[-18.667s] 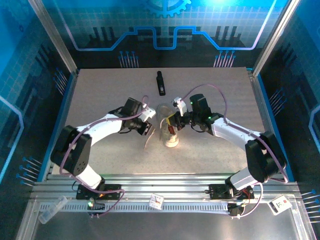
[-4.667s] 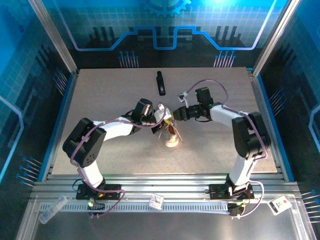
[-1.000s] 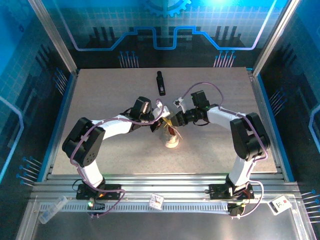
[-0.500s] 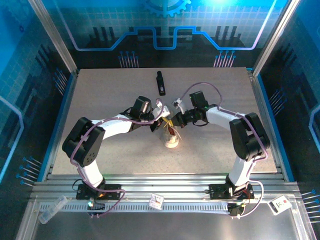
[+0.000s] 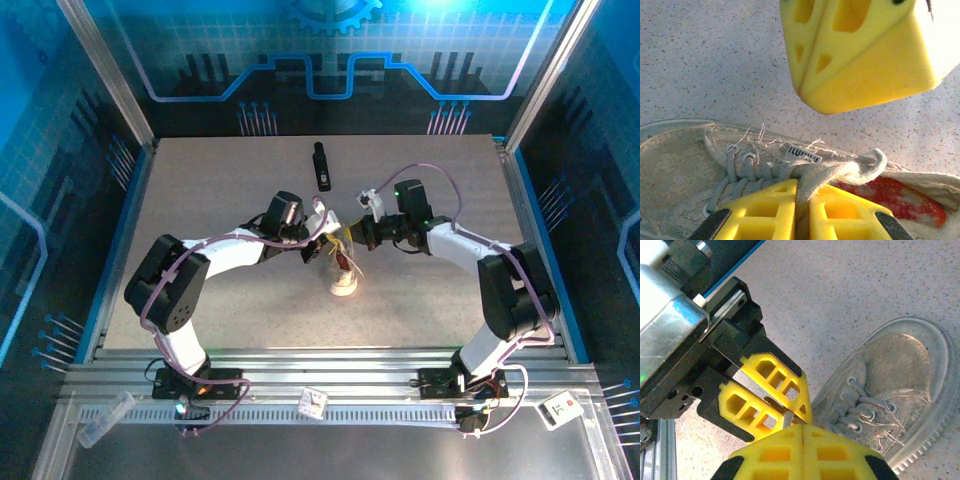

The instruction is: Tie the shoes

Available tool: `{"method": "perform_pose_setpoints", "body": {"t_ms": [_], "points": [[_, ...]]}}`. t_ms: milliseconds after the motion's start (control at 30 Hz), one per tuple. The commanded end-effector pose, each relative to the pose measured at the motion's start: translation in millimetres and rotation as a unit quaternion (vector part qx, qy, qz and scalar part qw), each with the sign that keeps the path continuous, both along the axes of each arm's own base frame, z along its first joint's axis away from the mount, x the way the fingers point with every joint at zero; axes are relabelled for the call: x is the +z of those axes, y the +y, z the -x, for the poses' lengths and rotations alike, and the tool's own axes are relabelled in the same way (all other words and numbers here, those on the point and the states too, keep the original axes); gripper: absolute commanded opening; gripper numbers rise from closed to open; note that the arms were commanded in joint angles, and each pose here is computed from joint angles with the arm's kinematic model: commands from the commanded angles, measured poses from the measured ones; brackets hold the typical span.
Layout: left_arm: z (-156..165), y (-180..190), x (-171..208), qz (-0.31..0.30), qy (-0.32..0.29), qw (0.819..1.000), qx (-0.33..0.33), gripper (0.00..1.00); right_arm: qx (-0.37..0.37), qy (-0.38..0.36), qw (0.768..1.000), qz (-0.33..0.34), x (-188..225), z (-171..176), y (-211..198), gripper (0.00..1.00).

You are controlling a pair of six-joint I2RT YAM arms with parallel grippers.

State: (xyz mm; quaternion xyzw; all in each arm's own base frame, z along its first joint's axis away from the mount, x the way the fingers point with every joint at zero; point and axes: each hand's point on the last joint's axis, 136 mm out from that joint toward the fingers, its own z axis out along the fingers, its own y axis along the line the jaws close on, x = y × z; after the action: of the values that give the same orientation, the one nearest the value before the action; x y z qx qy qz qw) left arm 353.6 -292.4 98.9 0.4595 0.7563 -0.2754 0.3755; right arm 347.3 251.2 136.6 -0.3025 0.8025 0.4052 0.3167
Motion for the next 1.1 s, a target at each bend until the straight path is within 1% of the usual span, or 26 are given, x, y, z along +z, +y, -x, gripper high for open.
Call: {"method": "perform_pose_setpoints", "body": {"t_ms": [0,33,167,267,567,1000,1067], "points": [[-4,-4,8,0.008,-0.005,1.0,-0.01,0.1,0.005,0.014,1.0,-0.008,-7,1,0,0.0],[-4,-5,8,0.008,-0.006,1.0,-0.01,0.1,0.007,0.023,1.0,-0.009,-10,1,0,0.0],[-8,-8,11,0.014,-0.008,1.0,-0.009,0.09,0.021,0.061,0.998,-0.011,-25,3,4,0.2],[-12,-9,12,0.02,-0.011,1.0,-0.002,0.08,0.023,0.074,0.997,-0.014,-32,2,5,0.25],[-14,-12,10,0.021,-0.01,1.0,-0.005,0.05,0.017,0.086,0.995,-0.038,-32,-4,3,0.29],[-13,-15,9,0.026,-0.017,0.999,-0.012,0.04,0.035,0.124,0.991,-0.046,-43,-4,9,0.3],[-13,-15,10,0.026,-0.016,0.999,-0.013,0.04,0.036,0.125,0.99,-0.047,-43,-4,9,0.28]]}}
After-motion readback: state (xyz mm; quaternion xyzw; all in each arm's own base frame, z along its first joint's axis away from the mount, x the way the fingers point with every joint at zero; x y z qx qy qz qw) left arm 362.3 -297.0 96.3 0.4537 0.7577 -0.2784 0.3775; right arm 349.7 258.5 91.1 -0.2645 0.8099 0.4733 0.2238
